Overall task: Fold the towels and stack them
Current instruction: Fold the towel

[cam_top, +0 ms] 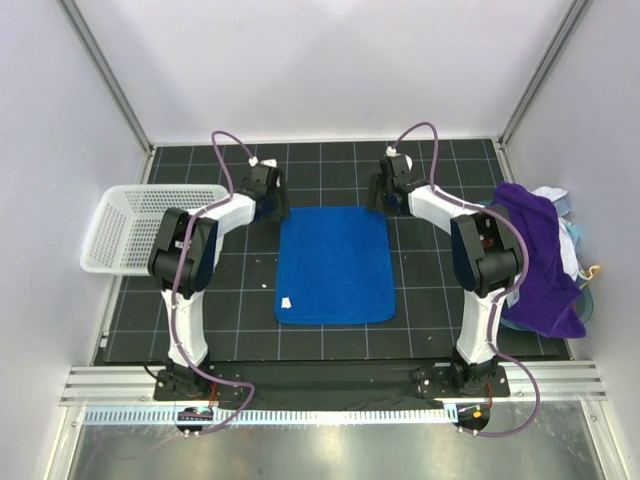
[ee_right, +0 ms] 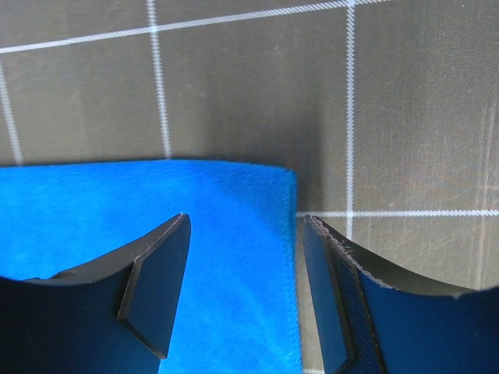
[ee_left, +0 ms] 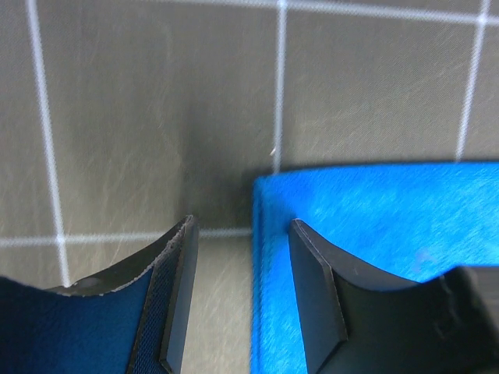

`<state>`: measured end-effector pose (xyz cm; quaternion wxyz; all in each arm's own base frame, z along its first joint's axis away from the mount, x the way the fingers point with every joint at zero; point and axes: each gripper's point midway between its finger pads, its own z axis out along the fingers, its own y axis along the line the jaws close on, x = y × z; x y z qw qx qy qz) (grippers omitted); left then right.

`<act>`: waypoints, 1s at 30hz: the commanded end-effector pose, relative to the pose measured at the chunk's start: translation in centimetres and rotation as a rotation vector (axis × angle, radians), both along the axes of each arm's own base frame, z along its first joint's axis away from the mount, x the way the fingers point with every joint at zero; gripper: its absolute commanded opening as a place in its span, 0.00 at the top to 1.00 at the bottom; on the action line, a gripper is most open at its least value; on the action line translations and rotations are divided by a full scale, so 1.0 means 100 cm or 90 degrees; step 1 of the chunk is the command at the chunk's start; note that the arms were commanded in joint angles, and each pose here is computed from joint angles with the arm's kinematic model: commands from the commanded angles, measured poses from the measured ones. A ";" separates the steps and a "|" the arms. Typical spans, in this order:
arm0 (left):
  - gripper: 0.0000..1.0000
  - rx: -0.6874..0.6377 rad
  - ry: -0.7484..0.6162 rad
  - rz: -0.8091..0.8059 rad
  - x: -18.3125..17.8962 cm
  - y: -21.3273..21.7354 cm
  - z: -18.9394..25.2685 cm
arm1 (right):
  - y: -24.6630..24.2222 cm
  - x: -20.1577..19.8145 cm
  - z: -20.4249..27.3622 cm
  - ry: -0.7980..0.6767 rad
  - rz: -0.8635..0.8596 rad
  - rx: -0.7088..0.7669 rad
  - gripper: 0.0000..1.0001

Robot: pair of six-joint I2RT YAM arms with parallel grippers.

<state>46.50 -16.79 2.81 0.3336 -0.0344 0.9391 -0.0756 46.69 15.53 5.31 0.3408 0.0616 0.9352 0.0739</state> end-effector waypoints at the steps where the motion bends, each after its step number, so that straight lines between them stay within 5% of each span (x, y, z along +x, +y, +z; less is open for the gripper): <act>1: 0.46 -0.029 -0.043 -0.028 0.022 -0.015 0.011 | -0.005 0.019 0.008 -0.030 0.000 -0.016 0.34; 30: 0.65 -0.024 -0.027 -0.039 0.028 -0.019 -0.008 | -0.006 0.035 -0.013 -0.022 0.013 -0.016 0.51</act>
